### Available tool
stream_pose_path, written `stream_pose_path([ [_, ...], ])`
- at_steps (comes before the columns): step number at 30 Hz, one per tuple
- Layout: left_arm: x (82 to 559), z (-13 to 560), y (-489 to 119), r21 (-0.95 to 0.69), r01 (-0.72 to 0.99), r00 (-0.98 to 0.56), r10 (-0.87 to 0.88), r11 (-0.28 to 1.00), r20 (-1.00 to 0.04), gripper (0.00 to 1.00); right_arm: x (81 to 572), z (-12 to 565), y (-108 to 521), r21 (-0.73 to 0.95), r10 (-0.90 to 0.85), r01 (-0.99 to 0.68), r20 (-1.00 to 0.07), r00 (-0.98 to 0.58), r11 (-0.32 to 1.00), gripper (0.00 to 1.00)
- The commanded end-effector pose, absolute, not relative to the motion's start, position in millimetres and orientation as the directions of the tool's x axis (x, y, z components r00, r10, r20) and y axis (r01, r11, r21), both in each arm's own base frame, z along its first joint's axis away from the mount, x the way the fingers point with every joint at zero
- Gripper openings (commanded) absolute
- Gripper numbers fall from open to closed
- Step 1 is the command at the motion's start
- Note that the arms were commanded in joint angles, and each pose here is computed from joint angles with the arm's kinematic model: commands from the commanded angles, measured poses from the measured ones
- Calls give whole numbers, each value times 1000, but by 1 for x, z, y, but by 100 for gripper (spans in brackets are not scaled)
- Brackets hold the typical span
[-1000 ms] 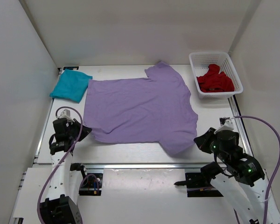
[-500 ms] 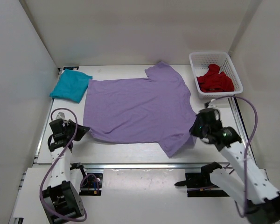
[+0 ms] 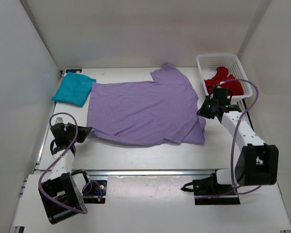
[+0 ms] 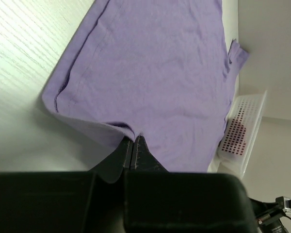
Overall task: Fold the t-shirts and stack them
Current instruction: Grap the side of the flattened tshirt closest away from the robot with both arms, then fold the flattened tshirt in 1/3 of the way
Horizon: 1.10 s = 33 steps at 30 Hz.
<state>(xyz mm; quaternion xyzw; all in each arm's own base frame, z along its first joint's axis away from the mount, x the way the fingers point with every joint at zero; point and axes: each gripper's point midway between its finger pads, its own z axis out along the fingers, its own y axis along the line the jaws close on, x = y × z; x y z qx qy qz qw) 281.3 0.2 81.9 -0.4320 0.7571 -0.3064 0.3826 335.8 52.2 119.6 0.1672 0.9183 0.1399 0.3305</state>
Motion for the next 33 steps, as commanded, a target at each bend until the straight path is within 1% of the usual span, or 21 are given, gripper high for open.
stream_pose_path([
  [1, 301, 102, 11, -827, -376, -271, -904, 417, -332, 0, 390, 167, 56, 390, 379, 125, -688, -619, 912, 0],
  [3, 309, 109, 15, -832, -368, -253, -905, 416, -341, 0, 404, 164, 55, 401, 381, 120, -673, -634, 908, 0],
  [4, 310, 106, 16, -834, -378, -250, -911, 403, -327, 0, 413, 171, 57, 407, 384, 111, -685, -619, 907, 0],
  [5, 316, 111, 19, -836, -376, -235, -914, 399, -331, 0, 415, 162, 58, 405, 378, 114, -668, -641, 907, 0],
  [7, 323, 111, 25, -838, -387, -223, -921, 385, -320, 0, 431, 165, 55, 399, 376, 113, -681, -628, 910, 0],
  [10, 329, 99, 35, -823, -428, -211, -927, 374, -311, 0, 447, 166, 53, 411, 384, 110, -681, -623, 905, 0],
  [12, 337, 95, 33, -819, -441, -223, -929, 366, -295, 0, 457, 157, 50, 406, 385, 121, -670, -635, 906, 0],
  [14, 346, 89, 32, -813, -454, -234, -929, 364, -285, 0, 468, 166, 48, 410, 382, 104, -688, -616, 906, 0],
  [15, 350, 90, 30, -811, -447, -247, -923, 377, -294, 0, 471, 159, 49, 413, 383, 107, -679, -626, 905, 0],
  [18, 369, 94, 32, -793, -453, -256, -911, 408, -322, 0, 487, 168, 47, 400, 372, 97, -696, -614, 911, 0],
  [20, 379, 90, 36, -780, -468, -267, -908, 415, -322, 0, 494, 161, 47, 391, 359, 94, -689, -629, 916, 0],
  [21, 382, 89, 34, -780, -468, -274, -907, 415, -319, 0, 500, 168, 48, 393, 359, 87, -699, -619, 915, 0],
  [24, 393, 79, 34, -761, -491, -305, -902, 424, -306, 0, 515, 157, 46, 370, 335, 82, -695, -636, 925, 0],
  [25, 394, 77, 35, -750, -489, -316, -892, 446, -324, 0, 518, 163, 45, 366, 332, 82, -700, -632, 927, 0],
  [27, 397, 73, 35, -735, -503, -325, -888, 454, -326, 0, 527, 154, 44, 354, 318, 76, -699, -641, 932, 0],
  [28, 400, 74, 36, -733, -501, -322, -885, 461, -336, 0, 534, 159, 44, 350, 314, 71, -710, -631, 934, 0],
  [29, 399, 69, 38, -722, -512, -327, -883, 466, -338, 4, 537, 147, 43, 346, 313, 80, -693, -649, 935, 0],
  [30, 400, 66, 36, -715, -514, -337, -878, 475, -341, 10, 543, 144, 45, 331, 296, 74, -697, -654, 941, 0],
  [31, 399, 60, 35, -706, -524, -346, -877, 476, -335, 13, 549, 151, 41, 322, 289, 69, -709, -643, 944, 0],
  [32, 400, 60, 30, -698, -510, -372, -861, 502, -347, 21, 551, 139, 43, 318, 286, 77, -690, -665, 945, 0],
  [33, 400, 60, 28, -699, -510, -380, -860, 501, -340, 27, 556, 135, 43, 321, 291, 83, -682, -671, 943, 0],
])
